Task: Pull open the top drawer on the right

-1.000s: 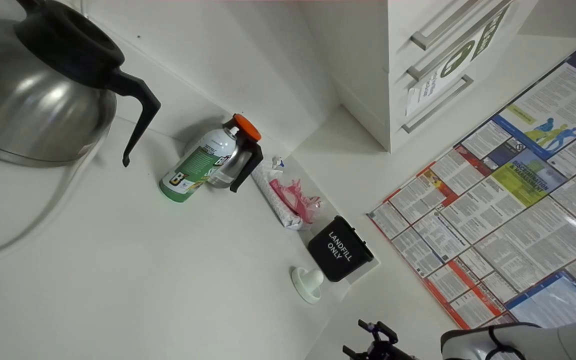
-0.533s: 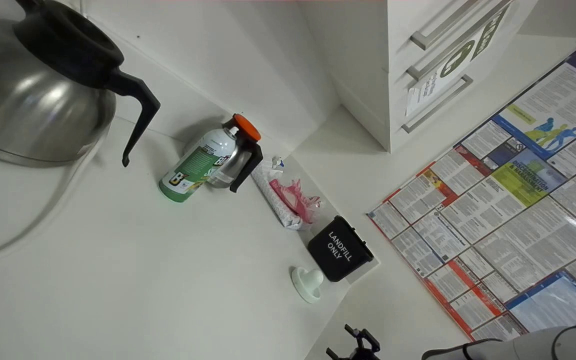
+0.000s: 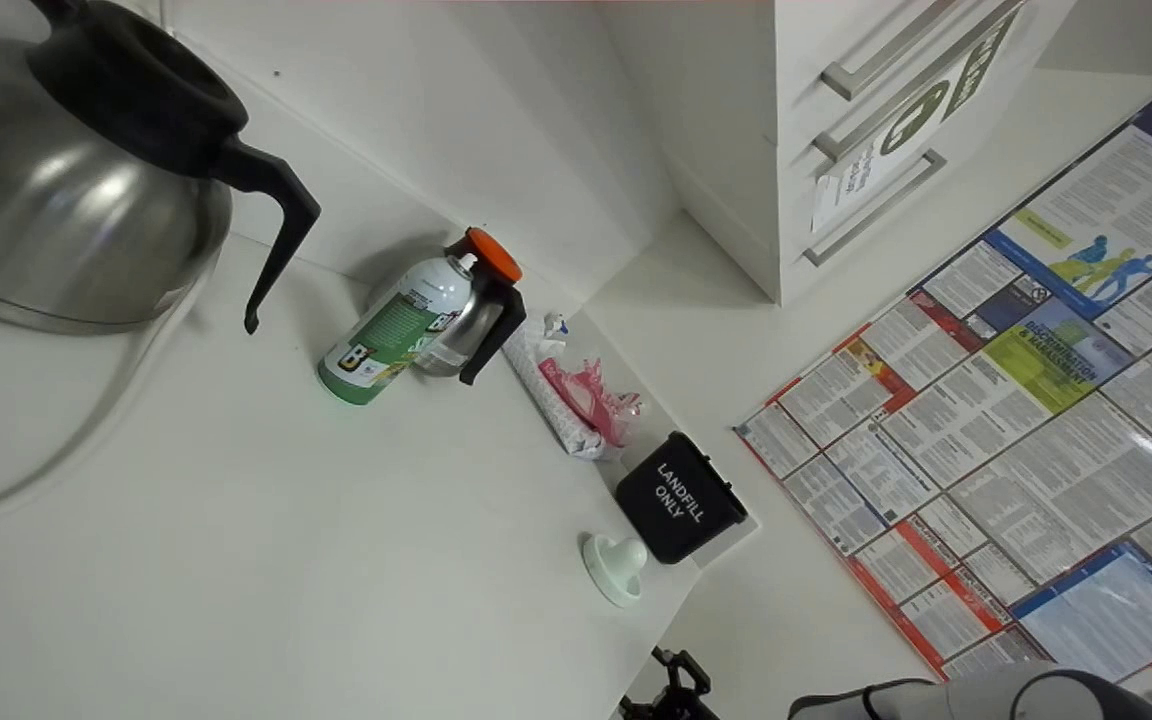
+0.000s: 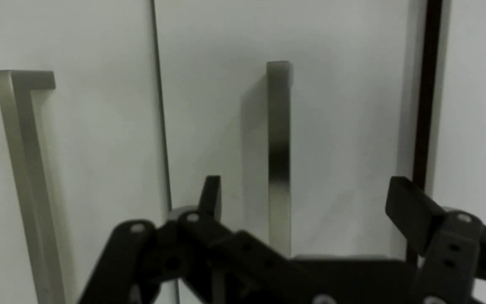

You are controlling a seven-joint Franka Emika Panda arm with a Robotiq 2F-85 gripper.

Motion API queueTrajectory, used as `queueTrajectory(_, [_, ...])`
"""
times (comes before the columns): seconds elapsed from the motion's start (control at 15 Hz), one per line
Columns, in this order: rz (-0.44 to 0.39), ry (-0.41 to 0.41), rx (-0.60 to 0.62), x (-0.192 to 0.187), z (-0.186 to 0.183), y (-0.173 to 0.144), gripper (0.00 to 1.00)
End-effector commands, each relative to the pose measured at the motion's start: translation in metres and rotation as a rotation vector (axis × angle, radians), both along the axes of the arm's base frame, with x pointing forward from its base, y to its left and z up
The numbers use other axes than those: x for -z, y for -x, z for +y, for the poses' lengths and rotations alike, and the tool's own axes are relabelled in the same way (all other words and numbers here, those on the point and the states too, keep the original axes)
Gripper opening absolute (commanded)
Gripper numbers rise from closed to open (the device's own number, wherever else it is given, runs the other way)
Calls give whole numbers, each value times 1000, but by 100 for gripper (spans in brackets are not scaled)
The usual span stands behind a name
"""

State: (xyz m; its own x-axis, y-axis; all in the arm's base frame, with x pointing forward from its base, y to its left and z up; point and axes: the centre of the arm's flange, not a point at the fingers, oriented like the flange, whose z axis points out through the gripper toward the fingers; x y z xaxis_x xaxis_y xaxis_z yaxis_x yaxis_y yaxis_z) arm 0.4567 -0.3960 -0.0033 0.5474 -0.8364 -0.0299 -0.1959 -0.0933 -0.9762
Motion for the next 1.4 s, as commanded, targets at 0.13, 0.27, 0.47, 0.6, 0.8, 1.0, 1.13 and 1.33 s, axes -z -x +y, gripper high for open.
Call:
queueTrajectory(0.13, [-16, -61, -15, 25, 0, -42, 75])
queueTrajectory(0.27, [-24, -59, -20, 28, 3, -48, 66])
queueTrajectory(0.47, [-31, -52, -22, 26, 1, -50, 43])
queueTrajectory(0.6, [-34, -50, -24, 24, 1, -49, 28])
queueTrajectory(0.8, [-43, -55, -19, 24, 1, -42, 5])
queueTrajectory(1.0, [-68, -74, -2, 22, -3, -25, 4])
queueTrajectory(1.13, [-85, -91, 18, 23, -9, -11, 3])
queueTrajectory(1.33, [-98, -129, 52, 33, -21, 14, 4])
